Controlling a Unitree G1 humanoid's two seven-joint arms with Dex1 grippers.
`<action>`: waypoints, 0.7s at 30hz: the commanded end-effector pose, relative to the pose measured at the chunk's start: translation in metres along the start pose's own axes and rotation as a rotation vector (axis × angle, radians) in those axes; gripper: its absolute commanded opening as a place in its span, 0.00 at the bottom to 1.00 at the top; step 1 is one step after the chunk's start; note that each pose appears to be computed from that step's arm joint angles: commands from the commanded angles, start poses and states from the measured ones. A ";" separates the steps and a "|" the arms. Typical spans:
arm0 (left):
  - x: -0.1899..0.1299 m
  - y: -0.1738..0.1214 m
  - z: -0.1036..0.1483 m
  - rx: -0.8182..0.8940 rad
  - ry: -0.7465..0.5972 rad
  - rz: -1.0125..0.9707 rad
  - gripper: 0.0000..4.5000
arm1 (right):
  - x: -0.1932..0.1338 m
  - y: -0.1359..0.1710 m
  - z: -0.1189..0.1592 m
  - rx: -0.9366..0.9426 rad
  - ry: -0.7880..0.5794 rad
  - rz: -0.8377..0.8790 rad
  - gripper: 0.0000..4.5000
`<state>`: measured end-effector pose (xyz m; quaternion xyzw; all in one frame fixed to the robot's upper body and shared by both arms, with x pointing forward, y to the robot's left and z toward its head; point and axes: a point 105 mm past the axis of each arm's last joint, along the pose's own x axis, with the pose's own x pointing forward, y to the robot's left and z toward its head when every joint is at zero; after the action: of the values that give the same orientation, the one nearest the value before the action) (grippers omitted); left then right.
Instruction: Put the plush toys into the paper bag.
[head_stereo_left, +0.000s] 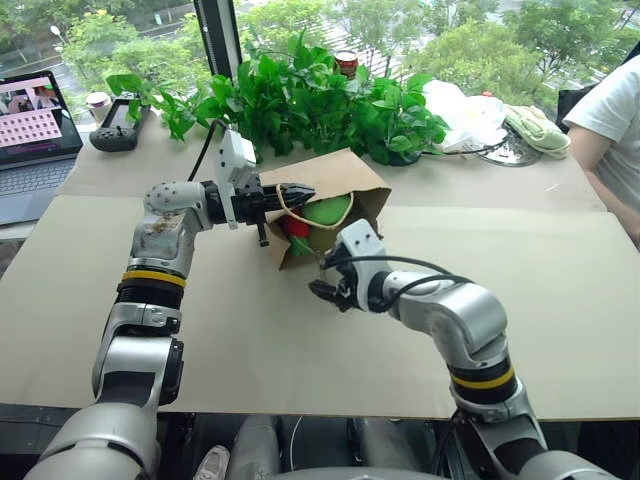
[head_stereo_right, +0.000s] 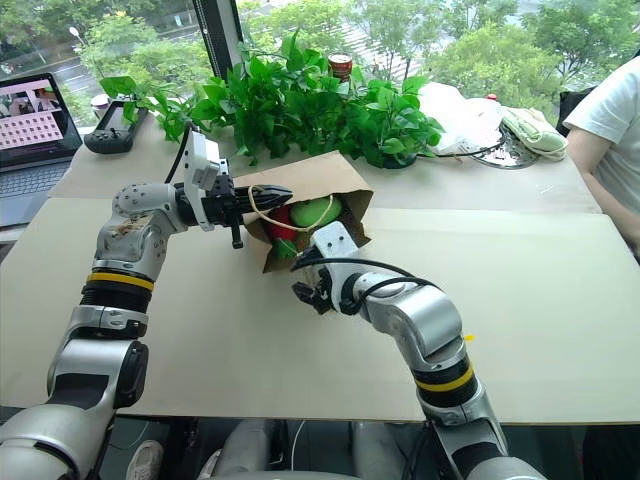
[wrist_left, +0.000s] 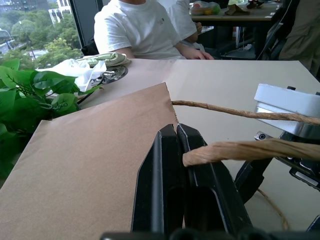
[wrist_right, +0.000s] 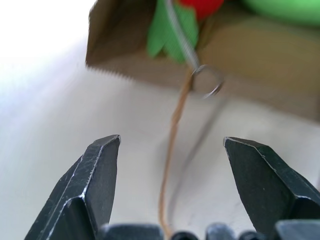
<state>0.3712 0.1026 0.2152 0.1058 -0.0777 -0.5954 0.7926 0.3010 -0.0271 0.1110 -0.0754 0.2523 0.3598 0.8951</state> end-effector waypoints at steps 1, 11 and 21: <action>0.000 0.003 0.015 0.053 -0.020 0.001 0.00 | 0.002 0.002 0.001 -0.024 -0.021 -0.009 0.77; 0.000 0.003 0.015 0.053 -0.018 0.000 0.00 | 0.006 -0.001 -0.001 -0.032 -0.025 -0.021 0.06; 0.006 0.000 0.016 0.036 -0.046 -0.008 0.00 | -0.015 -0.018 0.023 -0.035 -0.153 -0.056 0.01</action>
<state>0.3712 0.1007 0.2149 0.1028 -0.0787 -0.5966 0.7920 0.3101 -0.0355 0.1083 -0.0747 0.2364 0.3427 0.9061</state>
